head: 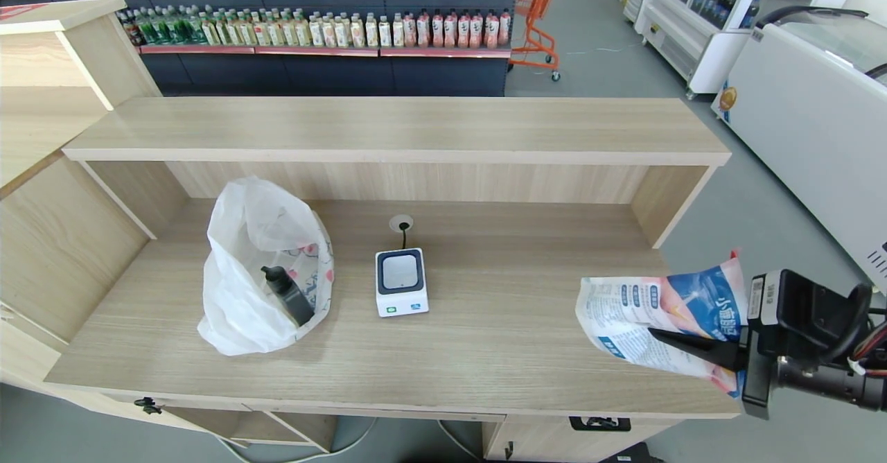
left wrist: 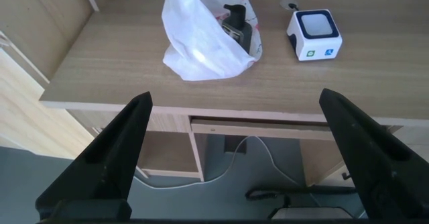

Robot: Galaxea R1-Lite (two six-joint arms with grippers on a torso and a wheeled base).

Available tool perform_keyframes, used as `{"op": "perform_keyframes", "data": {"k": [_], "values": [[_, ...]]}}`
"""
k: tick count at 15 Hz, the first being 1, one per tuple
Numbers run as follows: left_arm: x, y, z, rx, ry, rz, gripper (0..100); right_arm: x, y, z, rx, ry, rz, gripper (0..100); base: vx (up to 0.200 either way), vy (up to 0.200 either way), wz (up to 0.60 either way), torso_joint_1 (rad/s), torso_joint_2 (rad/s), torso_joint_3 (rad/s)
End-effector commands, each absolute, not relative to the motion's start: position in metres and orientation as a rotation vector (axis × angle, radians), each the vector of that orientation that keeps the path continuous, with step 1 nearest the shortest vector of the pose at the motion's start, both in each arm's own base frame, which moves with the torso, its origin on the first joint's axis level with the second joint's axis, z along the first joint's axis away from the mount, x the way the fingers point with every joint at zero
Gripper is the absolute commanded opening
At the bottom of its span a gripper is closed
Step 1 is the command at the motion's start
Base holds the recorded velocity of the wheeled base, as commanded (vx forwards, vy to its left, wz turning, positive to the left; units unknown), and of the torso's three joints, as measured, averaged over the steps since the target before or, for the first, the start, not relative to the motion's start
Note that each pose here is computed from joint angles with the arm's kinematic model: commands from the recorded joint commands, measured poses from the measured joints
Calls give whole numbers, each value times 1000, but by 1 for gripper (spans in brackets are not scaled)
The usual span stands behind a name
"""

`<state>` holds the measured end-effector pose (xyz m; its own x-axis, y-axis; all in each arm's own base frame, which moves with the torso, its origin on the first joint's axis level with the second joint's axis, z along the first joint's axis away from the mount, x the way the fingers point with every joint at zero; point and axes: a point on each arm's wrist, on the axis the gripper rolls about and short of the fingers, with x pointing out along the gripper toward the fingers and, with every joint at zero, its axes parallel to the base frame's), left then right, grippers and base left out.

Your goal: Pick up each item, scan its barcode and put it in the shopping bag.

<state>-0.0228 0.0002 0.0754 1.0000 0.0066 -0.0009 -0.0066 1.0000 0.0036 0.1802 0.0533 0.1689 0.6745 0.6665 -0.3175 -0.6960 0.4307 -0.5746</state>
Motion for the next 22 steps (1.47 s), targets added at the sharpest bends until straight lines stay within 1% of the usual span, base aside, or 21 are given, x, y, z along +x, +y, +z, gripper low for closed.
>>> {"op": "perform_keyframes", "data": {"k": [1,6,11,14,17,22], "values": [[-23,0,75,3,0,6,100,178,53,172,-728,34,845,0,0,200,0,-2,2,2],[-23,0,75,8,0,6,100,176,53,171,-677,47,864,0,0,200,0,3,4,0],[-23,0,75,20,0,6,100,177,52,161,-651,100,869,0,0,200,0,1,1,2],[-23,0,75,20,0,6,100,177,43,154,-640,139,838,0,0,200,0,1,2,2],[-23,0,75,18,0,6,100,191,38,152,-628,171,808,0,0,0,0,0,0,0],[-23,0,75,20,0,6,100,207,41,150,-624,122,829,0,200,0,0,-2,-4,3]]}}
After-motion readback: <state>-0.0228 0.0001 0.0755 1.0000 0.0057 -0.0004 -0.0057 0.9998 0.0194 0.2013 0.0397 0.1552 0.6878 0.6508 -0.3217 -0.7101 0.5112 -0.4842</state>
